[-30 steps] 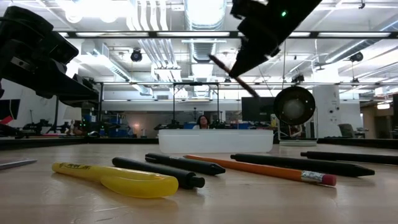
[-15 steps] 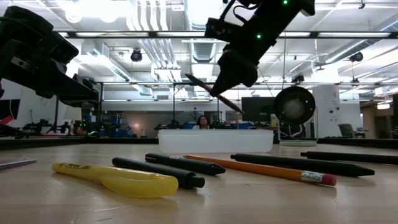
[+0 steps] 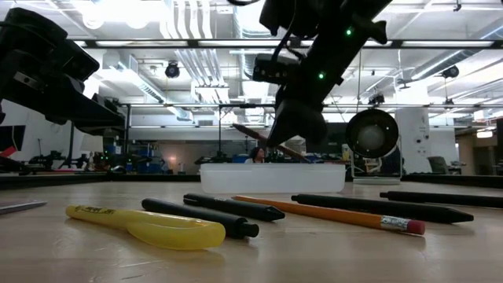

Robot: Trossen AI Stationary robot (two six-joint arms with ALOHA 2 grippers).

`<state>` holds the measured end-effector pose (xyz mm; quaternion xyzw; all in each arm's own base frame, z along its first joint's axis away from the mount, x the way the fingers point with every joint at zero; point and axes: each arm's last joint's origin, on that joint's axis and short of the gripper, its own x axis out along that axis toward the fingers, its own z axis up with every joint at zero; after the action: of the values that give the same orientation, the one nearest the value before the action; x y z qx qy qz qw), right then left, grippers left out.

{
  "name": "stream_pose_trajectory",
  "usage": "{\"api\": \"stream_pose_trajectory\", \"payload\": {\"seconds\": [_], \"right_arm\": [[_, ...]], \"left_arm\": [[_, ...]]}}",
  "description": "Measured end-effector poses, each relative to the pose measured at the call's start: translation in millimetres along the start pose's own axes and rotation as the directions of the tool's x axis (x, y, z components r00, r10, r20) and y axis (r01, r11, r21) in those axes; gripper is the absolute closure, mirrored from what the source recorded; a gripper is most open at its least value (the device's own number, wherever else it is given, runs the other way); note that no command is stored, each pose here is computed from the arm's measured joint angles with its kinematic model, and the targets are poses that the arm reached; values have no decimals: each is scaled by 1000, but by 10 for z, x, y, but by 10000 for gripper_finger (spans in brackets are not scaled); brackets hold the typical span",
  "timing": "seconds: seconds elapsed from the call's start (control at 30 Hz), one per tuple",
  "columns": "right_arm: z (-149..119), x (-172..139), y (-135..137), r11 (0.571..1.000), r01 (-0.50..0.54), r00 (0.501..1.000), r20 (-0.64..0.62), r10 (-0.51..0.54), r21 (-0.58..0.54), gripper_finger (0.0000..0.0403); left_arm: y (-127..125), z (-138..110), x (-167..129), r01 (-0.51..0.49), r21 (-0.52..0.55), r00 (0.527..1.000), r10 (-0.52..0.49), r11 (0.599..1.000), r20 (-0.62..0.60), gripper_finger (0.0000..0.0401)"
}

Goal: Pick & place school supplies into a supply box
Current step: Put the brown pen into the transparent supply box

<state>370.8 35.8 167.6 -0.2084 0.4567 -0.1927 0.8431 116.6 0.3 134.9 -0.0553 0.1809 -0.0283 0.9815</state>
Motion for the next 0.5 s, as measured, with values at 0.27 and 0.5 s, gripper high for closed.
{"api": "stream_pose_trajectory", "payload": {"seconds": [0.27,0.5], "right_arm": [[-1,9,-15,1000,1,1000,-2,-1,31,376],[0,9,-16,999,2,1000,-1,-2,33,374]], "left_arm": [[0,0,0,0,0,1000,0,1000,0,302],[0,0,0,0,0,1000,0,1000,0,302]]}}
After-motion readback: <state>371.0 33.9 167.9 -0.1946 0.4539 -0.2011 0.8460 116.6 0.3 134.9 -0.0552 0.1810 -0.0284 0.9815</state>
